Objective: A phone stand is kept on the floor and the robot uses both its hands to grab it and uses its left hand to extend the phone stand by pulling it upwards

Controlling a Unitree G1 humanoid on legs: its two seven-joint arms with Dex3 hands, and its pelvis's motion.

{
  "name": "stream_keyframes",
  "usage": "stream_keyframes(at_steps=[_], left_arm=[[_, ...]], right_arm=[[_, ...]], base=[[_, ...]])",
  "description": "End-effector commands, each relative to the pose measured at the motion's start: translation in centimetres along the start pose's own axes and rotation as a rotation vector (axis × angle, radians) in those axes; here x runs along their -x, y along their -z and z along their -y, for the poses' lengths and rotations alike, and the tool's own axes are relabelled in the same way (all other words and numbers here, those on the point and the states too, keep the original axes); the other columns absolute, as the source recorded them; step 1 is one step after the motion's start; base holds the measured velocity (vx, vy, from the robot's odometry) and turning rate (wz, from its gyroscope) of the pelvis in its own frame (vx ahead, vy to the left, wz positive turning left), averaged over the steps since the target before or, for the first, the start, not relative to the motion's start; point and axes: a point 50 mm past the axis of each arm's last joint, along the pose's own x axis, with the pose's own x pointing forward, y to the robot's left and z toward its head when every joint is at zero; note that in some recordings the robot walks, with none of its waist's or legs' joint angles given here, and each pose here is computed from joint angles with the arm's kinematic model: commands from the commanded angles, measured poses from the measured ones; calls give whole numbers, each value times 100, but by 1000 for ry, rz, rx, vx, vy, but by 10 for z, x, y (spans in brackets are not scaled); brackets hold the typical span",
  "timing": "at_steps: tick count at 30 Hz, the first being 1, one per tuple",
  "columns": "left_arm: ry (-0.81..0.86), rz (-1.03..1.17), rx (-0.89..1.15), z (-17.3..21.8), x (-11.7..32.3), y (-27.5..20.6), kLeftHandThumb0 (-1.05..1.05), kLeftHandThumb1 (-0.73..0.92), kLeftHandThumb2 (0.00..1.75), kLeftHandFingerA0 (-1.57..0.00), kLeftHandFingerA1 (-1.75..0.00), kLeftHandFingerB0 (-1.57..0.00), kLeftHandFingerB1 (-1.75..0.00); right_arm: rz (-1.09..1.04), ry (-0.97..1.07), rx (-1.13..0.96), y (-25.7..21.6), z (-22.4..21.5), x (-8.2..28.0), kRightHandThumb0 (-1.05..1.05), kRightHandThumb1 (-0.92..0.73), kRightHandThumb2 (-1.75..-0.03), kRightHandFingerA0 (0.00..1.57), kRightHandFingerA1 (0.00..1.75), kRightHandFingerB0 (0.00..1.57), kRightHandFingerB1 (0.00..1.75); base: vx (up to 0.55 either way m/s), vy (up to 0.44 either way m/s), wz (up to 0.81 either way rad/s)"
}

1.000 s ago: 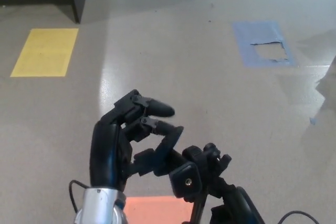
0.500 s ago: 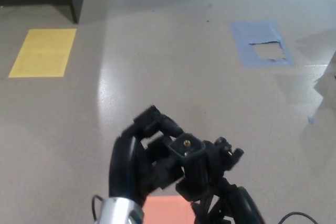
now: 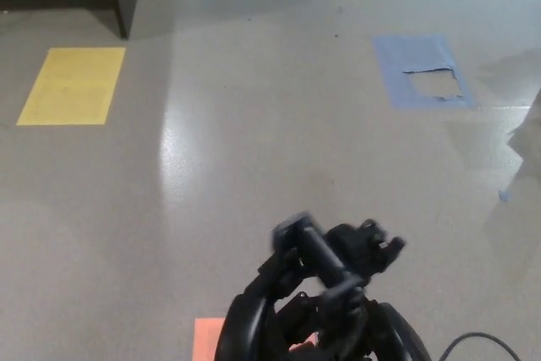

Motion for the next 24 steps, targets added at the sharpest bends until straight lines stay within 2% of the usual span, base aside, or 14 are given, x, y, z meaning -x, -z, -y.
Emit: stream_keyframes(at_steps=[1,2,4,6,7,8,9,10,14,16,17,21,22,24], left_arm=[[136,-74,47,21,9,-1,-41,52,56,0,-25,-10,-27],[138,-79,53,20,9,-1,-43,52,56,0,-26,-9,-27],[143,-92,41,19,8,0,-41,54,56,0,-25,-6,-26],[147,-102,47,19,7,0,-37,51,61,-1,-21,-4,-26],[150,-105,48,20,7,0,-43,45,72,-4,-14,-4,-25],[151,-105,48,19,7,0,-46,45,73,-3,-14,-3,-24],[152,-104,49,19,6,0,-46,45,73,-3,-14,-3,-24],[145,-106,81,19,5,0,-47,44,78,0,-15,0,-26],[127,-118,119,19,3,0,-48,45,71,-3,-14,-3,-27],[120,-116,122,18,3,0,-47,45,72,-3,-15,-3,-28],[107,-114,123,18,2,0,-48,46,73,-3,-19,-3,-28],[63,-98,153,17,-1,-1,-46,52,60,-6,-22,-6,-26],[56,-93,189,17,-2,-3,-47,53,56,-1,-29,-6,-29],[51,-89,229,18,-4,-4,-46,47,68,-5,-21,-6,-29]], right_arm=[[176,175,-124,-1,13,13,-73,-58,-119,46,90,1,70],[172,175,-134,0,12,13,-93,-84,-65,67,125,52,127],[172,180,-83,0,12,14,-74,-59,-120,51,96,0,71],[177,194,-1,0,12,13,-70,-58,-119,39,89,0,69],[177,189,-7,0,13,13,-96,-87,-61,53,135,27,127],[175,189,-18,0,13,12,-94,-86,-59,46,137,15,122],[174,191,-27,-1,13,11,-94,-86,-59,46,137,15,122],[182,195,-9,-1,14,11,-77,-59,-121,33,92,0,74],[167,208,-69,0,14,11,-76,-59,-121,28,90,0,74],[192,214,-55,0,15,10,-78,-60,-119,68,108,1,73],[195,212,-21,1,15,9,-95,-85,-61,60,133,19,117],[171,199,-121,4,15,7,-65,-50,-112,84,103,15,71],[210,213,-123,3,16,8,-94,-63,-108,80,99,53,92],[254,233,-56,2,16,9,-62,-57,-116,84,100,17,68]], base=[[0,0,0],[0,0,0],[0,0,0],[0,0,0],[0,0,0],[0,0,0],[0,0,0],[0,0,0],[0,0,0],[0,0,0],[0,0,0],[0,0,0],[0,0,0],[0,0,0]])
